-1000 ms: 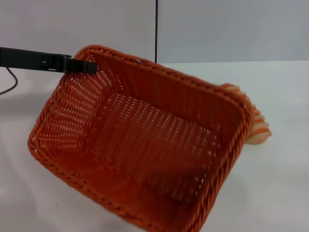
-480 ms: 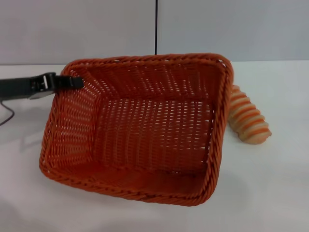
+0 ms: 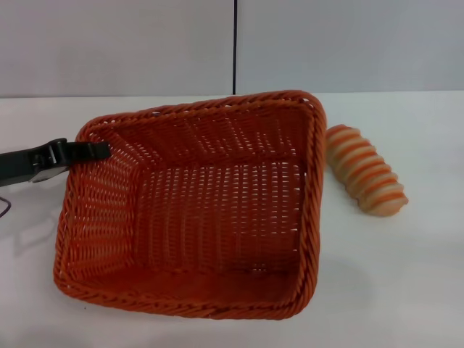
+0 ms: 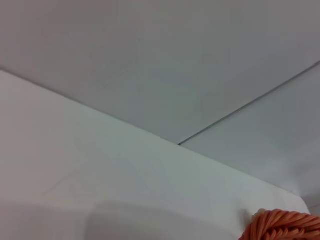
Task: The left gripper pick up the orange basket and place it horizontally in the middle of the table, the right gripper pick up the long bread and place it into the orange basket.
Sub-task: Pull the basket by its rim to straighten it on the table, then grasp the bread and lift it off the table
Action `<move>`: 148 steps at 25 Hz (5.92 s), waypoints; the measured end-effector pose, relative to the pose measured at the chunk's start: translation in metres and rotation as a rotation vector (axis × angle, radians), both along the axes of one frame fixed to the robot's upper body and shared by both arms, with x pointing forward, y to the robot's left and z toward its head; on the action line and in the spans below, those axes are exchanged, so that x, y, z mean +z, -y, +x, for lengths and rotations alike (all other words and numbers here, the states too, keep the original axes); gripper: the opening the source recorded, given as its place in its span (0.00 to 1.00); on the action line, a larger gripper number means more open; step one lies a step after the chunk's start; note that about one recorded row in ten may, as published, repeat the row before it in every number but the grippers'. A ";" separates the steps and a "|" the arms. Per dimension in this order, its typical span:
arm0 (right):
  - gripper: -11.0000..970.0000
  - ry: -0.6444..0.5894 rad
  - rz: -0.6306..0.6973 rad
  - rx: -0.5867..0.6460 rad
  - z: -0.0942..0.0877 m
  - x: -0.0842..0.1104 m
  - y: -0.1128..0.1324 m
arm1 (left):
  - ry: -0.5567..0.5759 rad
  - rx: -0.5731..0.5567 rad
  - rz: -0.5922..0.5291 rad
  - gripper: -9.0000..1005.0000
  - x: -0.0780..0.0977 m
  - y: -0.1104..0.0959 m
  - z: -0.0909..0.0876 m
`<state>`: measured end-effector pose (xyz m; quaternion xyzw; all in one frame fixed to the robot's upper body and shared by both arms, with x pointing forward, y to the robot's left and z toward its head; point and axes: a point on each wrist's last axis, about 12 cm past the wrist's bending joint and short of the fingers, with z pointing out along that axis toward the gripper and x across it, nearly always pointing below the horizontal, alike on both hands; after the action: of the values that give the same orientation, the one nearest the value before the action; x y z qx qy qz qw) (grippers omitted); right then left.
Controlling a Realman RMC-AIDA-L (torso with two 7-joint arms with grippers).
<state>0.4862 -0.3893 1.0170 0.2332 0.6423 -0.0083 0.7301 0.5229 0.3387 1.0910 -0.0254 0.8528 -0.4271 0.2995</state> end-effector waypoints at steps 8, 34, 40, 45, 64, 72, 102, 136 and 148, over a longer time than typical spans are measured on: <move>0.66 -0.004 -0.001 0.001 -0.001 -0.001 0.000 | 0.017 0.036 -0.020 0.27 -0.001 -0.008 -0.006; 0.66 -0.001 -0.019 0.000 0.000 0.002 0.004 | -0.001 0.012 -0.019 0.58 0.007 -0.023 -0.016; 0.66 0.028 0.016 0.135 0.010 0.016 0.016 | 0.095 0.042 0.019 0.58 0.017 -0.041 -0.015; 0.66 -0.003 0.094 0.377 0.024 0.037 0.028 | 0.510 0.100 0.037 0.58 0.032 -0.048 -0.016; 0.66 -0.633 -0.106 1.102 0.109 0.168 -0.006 | 1.153 0.251 0.020 0.58 -0.010 0.013 -0.030; 0.66 -0.818 -0.259 1.205 0.138 0.159 -0.069 | 1.134 0.270 0.013 0.58 -0.014 0.013 -0.034; 0.66 -1.065 -0.377 1.263 0.144 0.101 -0.141 | 1.092 0.284 -0.015 0.58 -0.020 0.019 -0.034; 0.42 -1.047 -0.388 1.297 0.145 0.098 -0.156 | 1.084 0.290 -0.011 0.58 -0.021 0.018 -0.034; 0.30 -1.045 -0.391 1.305 0.144 0.099 -0.156 | 1.083 0.290 -0.011 0.58 -0.021 0.018 -0.033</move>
<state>0.6305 -0.2331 1.1156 -0.3467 0.8888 0.1965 0.2263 0.4898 0.3207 1.0705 0.0790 0.5628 -0.3378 0.7503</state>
